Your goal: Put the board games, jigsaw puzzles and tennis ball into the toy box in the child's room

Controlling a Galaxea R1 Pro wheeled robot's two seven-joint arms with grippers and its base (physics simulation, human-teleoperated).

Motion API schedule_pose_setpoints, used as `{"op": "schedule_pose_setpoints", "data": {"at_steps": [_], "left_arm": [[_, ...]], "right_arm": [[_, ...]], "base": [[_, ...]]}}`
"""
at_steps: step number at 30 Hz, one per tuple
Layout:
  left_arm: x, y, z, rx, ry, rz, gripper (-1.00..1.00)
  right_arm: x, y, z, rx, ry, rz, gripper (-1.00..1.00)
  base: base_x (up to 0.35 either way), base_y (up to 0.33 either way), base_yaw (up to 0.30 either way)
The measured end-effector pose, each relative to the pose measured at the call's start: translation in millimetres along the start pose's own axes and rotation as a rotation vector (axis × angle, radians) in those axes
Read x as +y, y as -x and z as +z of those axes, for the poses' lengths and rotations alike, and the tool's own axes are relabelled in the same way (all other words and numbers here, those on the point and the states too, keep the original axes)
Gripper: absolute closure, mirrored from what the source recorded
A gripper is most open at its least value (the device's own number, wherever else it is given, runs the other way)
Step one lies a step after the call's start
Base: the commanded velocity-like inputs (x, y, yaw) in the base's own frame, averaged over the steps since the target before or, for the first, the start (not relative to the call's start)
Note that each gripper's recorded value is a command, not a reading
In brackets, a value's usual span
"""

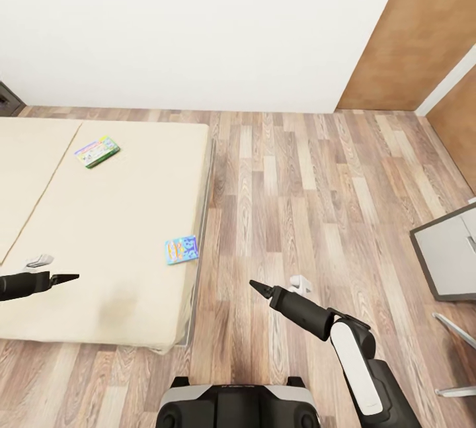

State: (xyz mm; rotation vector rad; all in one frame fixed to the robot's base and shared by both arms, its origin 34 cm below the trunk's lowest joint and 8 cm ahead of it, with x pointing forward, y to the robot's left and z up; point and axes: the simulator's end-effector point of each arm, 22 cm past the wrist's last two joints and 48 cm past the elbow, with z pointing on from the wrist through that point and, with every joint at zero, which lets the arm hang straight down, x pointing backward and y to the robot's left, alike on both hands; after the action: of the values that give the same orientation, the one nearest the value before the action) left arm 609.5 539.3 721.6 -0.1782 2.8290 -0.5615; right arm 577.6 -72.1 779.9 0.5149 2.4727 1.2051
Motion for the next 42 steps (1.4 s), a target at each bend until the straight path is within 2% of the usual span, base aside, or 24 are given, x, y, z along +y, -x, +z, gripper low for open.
{"op": "schedule_pose_setpoints", "data": {"at_steps": [42], "left_arm": [[-15, 25, -26.8, -0.064, -0.011, 0.025, -1.00]], "right_arm": [[30, 15, -11.1, -0.038, 0.033, -0.043, -1.00]], "base": [[0.000, 0.000, 0.000]]}}
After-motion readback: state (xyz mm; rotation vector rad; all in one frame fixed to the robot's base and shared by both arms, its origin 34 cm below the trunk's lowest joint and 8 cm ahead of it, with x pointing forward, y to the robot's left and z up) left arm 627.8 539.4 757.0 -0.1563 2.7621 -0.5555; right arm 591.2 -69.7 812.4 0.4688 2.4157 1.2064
